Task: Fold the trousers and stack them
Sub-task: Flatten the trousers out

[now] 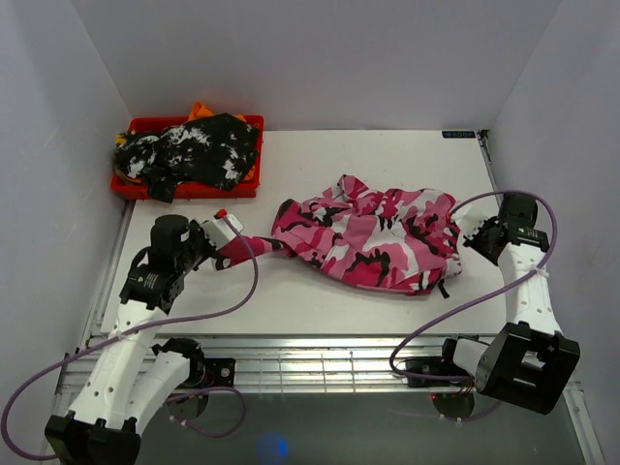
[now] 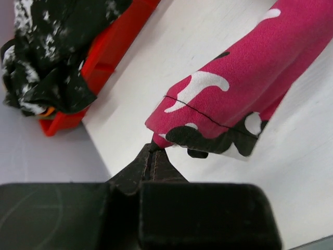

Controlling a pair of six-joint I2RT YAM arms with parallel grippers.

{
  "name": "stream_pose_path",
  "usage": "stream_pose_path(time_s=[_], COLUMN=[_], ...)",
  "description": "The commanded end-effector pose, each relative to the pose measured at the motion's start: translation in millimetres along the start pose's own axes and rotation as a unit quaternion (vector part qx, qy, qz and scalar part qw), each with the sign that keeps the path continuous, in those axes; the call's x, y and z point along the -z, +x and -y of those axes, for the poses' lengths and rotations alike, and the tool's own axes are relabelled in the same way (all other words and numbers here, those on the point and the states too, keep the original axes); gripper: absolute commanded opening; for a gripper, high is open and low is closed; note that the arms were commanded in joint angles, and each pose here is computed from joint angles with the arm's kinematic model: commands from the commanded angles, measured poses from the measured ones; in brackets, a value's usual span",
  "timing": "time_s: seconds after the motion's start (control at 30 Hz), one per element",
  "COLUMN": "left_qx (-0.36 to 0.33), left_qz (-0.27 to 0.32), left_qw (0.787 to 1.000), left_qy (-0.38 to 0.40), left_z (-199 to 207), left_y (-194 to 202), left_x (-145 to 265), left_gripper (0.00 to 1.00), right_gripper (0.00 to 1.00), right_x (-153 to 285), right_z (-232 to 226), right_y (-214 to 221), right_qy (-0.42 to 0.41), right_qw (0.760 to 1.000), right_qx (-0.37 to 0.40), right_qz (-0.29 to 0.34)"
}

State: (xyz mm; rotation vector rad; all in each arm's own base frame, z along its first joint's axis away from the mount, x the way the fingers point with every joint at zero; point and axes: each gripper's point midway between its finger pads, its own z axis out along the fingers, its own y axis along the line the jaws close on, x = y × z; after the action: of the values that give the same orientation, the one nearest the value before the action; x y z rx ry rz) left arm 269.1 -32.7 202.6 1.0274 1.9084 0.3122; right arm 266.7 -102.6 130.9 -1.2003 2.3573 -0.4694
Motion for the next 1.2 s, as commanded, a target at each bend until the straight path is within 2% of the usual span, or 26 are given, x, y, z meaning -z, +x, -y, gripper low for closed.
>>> stream_pose_path(time_s=[0.0,0.1,0.17,0.2,0.27,0.3,0.33,0.37,0.4,0.43,0.5,0.53,0.57,0.63,0.7,0.8,0.87,1.0,1.1,1.17], left_qx=[-0.07,-0.064,-0.044,-0.035,-0.006,0.006,0.016,0.037,0.047,0.055,0.079,0.086,0.095,0.119,0.152,0.183,0.221,0.276,0.283,0.301], left_qz=[-0.057,-0.108,-0.115,-0.105,-0.084,-0.076,-0.078,-0.075,-0.081,-0.088,-0.087,-0.091,-0.091,-0.048,-0.009,0.026,0.026,-0.039,-0.023,-0.021], left_qw=[0.994,0.988,0.988,0.991,0.996,0.997,0.995,0.994,0.992,0.989,0.984,0.979,0.975,0.968,0.963,0.959,0.95,0.928,0.934,0.93], left_qy=[-0.063,-0.092,-0.089,-0.074,-0.008,0.012,0.052,0.067,0.085,0.102,0.136,0.16,0.18,0.217,0.223,0.213,0.221,0.249,0.218,0.212], left_z=[-22.0,-34.5,-33.5,-31.6,-6.8,-2.4,13.2,20.9,28.4,34.5,47.7,54.6,59.8,65.6,62.3,43.7,42.2,62.1,58.1,58.3], left_y=[31.0,55.4,60.4,53.7,46.7,40.7,42.1,40.4,41.8,44.4,41.8,39.9,36.6,10.5,-13.1,-42.2,-50.3,-27.7,-22.6,-22.6], left_x=[9.5,6.5,3.9,2.9,1.2,0.1,0.5,-1.6,-1.6,-6.1,-9.1,-5.1,-4.3,5.0,9.4,2.2,-8.0,-53.9,-82.5,-93.8], left_gripper=[0.0,0.0,0.0,0.0,0.0,0.0,0.0,0.0,0.01,0.02,0.09,0.21,0.28,0.55,0.64,0.68,0.69,0.65,0.64,0.64], right_gripper=[0.08,0.08,0.08,0.08,0.23,0.31,0.46,0.54,0.59,0.67,0.72,0.73,0.73,0.73,0.73,0.73,0.74,0.74,0.66,0.51], right_x=[0.4,-6.4,-9.0,-4.9,6.5,12.0,15.1,19.9,26.8,29.7,32.2,36.2,34.4,34.2,33.2,25.5,13.1,-16.3,-39.1,-46.2], right_z=[6.1,0.6,-3.3,-10.8,-13.8,-27.2,-35.0,-42.6,-53.2,-67.4,-87.4,-108.1,-118.0,-143.1,-159.0,-182.2,-199.0,-217.0,-219.0,-220.0], right_y=[9.9,18.1,19.5,11.5,-12.3,-16.8,-31.8,-43.3,-52.2,-72.4,-89.5,-106.2,-112.1,-124.4,-130.6,-136.7,-130.9,-102.9,-80.9,-71.5], right_qy=[-0.011,-0.026,-0.034,-0.057,-0.08,-0.109,-0.124,-0.138,-0.157,-0.175,-0.198,-0.223,-0.24,-0.276,-0.296,-0.303,-0.303,-0.297,-0.27,-0.262], right_qw=[0.999,0.999,0.999,0.998,0.995,0.992,0.989,0.986,0.983,0.977,0.972,0.964,0.96,0.951,0.944,0.94,0.939,0.942,0.948,0.949], right_qx=[0.05,0.043,0.036,0.027,0.014,0.009,0.021,0.023,0.014,0.037,0.047,0.062,0.064,0.074,0.081,0.105,0.126,0.151,0.169,0.173], right_qz=[-0.01,-0.008,-0.007,0.014,0.058,0.062,0.074,0.09,0.097,0.114,0.12,0.127,0.126,0.119,0.116,0.114,0.099,0.049,0.015,0.0])
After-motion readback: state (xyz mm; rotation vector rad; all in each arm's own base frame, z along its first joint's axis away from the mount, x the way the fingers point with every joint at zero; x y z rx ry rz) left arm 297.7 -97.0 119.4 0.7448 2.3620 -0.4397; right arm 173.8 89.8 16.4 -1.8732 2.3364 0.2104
